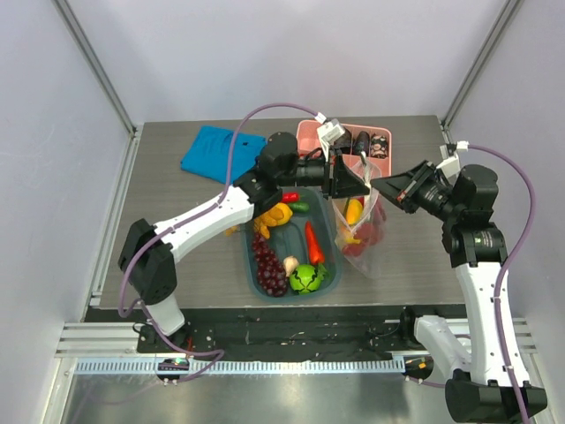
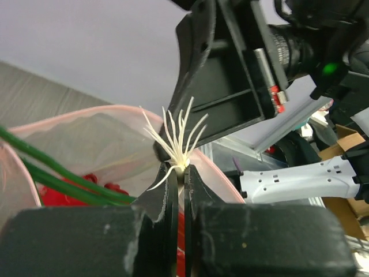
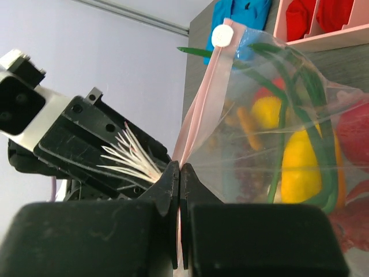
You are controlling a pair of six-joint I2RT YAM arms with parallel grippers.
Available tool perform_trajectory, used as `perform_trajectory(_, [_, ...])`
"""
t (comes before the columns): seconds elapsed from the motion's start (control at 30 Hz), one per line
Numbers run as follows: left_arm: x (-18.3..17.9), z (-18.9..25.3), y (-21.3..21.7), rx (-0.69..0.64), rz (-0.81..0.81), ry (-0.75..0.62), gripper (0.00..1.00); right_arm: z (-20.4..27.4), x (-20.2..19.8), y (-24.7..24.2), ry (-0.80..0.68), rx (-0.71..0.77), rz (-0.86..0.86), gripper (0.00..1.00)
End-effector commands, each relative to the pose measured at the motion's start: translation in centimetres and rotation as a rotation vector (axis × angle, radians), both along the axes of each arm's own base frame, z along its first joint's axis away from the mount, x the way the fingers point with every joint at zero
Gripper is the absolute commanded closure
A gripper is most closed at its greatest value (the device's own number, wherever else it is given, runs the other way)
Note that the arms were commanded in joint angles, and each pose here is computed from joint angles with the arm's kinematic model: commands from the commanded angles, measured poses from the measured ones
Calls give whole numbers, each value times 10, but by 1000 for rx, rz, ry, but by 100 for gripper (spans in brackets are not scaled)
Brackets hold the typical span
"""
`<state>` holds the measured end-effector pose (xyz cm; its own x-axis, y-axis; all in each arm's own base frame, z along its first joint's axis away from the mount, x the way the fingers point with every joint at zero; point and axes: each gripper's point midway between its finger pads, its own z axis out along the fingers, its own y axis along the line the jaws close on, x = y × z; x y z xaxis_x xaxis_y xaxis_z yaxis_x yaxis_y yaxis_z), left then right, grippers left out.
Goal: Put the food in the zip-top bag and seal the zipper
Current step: Place the fake vegetable in the zipper food storage bag.
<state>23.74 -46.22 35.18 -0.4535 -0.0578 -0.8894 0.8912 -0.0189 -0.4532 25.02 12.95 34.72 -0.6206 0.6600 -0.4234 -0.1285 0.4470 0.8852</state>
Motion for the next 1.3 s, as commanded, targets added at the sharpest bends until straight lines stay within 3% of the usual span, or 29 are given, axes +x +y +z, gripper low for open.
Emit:
perform_trajectory(0.0, [-2,-25,6,169,10,156,100,33,-14,8,-172,5,65,99])
perform_trajectory(0.2, [2,-65,16,418,149,283,100,45,-21,9,-271,-9,74,99])
perform_trajectory(0.43, [-8,-81,9,571,179,399,100,46,-28,13,-326,-10,110,99])
perform_trajectory(0.6, [-5,-79,1,619,217,458,100,49,-35,18,-392,-26,154,99])
perform_trajectory(0.8, [-13,-111,-1,743,241,569,94,52,-41,22,-444,-42,190,99])
perform_trajectory(0.9, [-9,-133,5,806,282,615,97,56,-45,23,-466,-49,198,99])
perform_trajectory(1.0, [3,-147,7,802,345,680,100,58,-48,22,-481,-51,193,99])
perform_trajectory(1.1, [15,-143,4,758,384,653,100,57,-49,23,-478,-50,194,99])
perform_trajectory(1.17, [22,-136,4,730,406,601,85,55,-50,22,-474,-58,192,99])
perform_trajectory(1.2, [25,-123,2,685,407,560,66,54,-49,22,-474,-64,191,99])
perform_trajectory(1.27, [23,-116,3,657,391,519,60,49,-47,19,-461,-80,171,99])
